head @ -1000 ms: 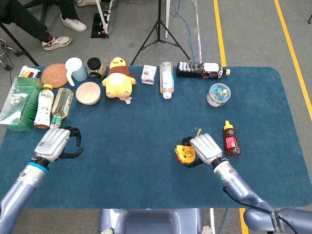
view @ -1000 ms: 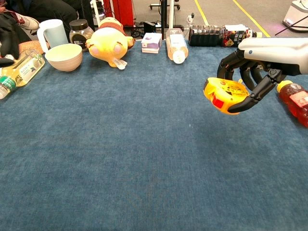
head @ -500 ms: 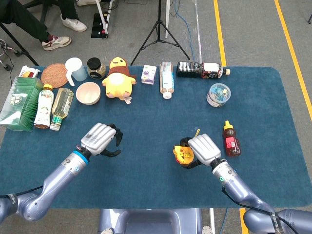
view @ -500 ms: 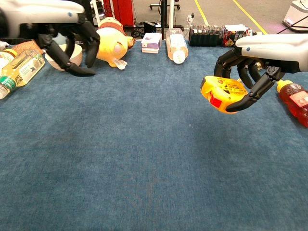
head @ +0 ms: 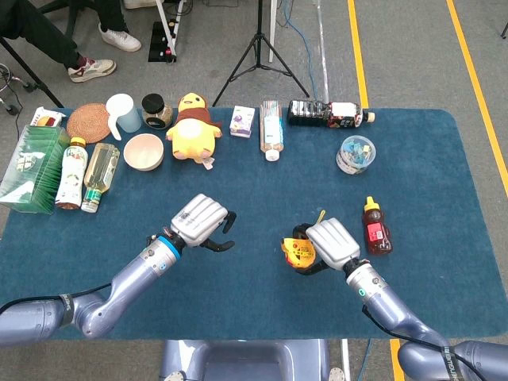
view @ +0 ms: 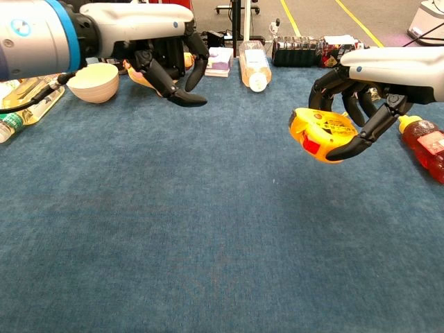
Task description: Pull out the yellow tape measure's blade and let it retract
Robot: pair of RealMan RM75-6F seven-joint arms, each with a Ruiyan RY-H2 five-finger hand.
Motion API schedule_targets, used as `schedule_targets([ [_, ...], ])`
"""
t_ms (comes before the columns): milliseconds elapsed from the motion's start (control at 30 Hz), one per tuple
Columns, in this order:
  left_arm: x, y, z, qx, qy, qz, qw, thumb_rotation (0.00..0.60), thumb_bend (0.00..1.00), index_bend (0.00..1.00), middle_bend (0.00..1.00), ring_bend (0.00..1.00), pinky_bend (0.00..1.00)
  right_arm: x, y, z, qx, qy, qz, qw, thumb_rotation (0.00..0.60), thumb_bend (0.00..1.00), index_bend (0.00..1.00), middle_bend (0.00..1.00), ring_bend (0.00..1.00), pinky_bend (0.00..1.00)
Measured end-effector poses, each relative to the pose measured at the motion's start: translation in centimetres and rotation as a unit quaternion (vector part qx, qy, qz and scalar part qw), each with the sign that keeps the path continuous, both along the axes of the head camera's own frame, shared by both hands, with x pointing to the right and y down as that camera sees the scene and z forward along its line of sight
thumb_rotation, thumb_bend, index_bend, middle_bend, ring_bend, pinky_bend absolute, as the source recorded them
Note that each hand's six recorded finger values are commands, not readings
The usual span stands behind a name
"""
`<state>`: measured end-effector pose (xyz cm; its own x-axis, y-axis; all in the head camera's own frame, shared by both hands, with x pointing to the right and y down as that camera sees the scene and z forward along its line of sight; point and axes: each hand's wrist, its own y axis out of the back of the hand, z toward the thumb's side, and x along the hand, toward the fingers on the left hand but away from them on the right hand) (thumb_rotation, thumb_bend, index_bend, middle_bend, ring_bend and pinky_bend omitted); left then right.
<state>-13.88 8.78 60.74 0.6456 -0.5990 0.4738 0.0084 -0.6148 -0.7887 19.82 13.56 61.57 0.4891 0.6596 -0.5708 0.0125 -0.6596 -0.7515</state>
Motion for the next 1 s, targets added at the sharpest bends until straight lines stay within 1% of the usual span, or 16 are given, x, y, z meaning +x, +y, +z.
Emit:
schedule_targets([
  [100,0.9,-0.2,0.3,0.011,0.002,0.012,0.9999,0.385,0.27,0.6,1.0,1.0,0.98,0.1,0.0,0.0,0.001,0.0,0.001,1.0,0.445,0.25,0.58,0.62,0.6,0.59],
  [233,1.6,-0.3,0.6,0.015,0.007,0.021,0.9996,0.385,0.27,0.6,1.0,1.0,0.99,0.3,-0.2,-0.1,0.002,0.0,0.004,1.0,0.445,0.25,0.58,0.62,0.6,0.59],
  [433,2.5,-0.1,0.8,0.007,0.019,0.026,0.9995,0.386,0.29,0.6,1.0,1.0,0.99,0.6,-0.4,-0.1,0.001,-0.002,0.011,0.9999,0.441,0.25,0.59,0.62,0.6,0.59],
  [567,3.1,0.0,0.9,-0.007,0.037,0.022,0.999,0.385,0.29,0.6,1.0,1.0,0.99,0.6,-0.3,-0.2,0.002,-0.006,0.011,0.9999,0.444,0.25,0.58,0.62,0.6,0.59],
  [800,4.0,0.0,1.0,-0.018,0.057,0.024,0.9979,0.386,0.29,0.6,1.0,1.0,0.99,0.7,-0.3,-0.1,-0.004,-0.015,0.014,0.9998,0.444,0.25,0.59,0.62,0.6,0.59],
  [867,4.2,0.1,1.0,-0.024,0.062,0.023,0.9975,0.395,0.29,0.6,1.0,1.0,0.99,0.6,-0.2,-0.2,-0.004,-0.019,0.012,0.9997,0.444,0.26,0.59,0.62,0.6,0.59],
  [1000,4.6,0.0,1.1,-0.033,0.067,0.024,0.9969,0.389,0.3,0.56,1.0,1.0,0.99,0.5,-0.2,-0.2,-0.005,-0.025,0.011,0.9996,0.442,0.26,0.59,0.62,0.6,0.59],
])
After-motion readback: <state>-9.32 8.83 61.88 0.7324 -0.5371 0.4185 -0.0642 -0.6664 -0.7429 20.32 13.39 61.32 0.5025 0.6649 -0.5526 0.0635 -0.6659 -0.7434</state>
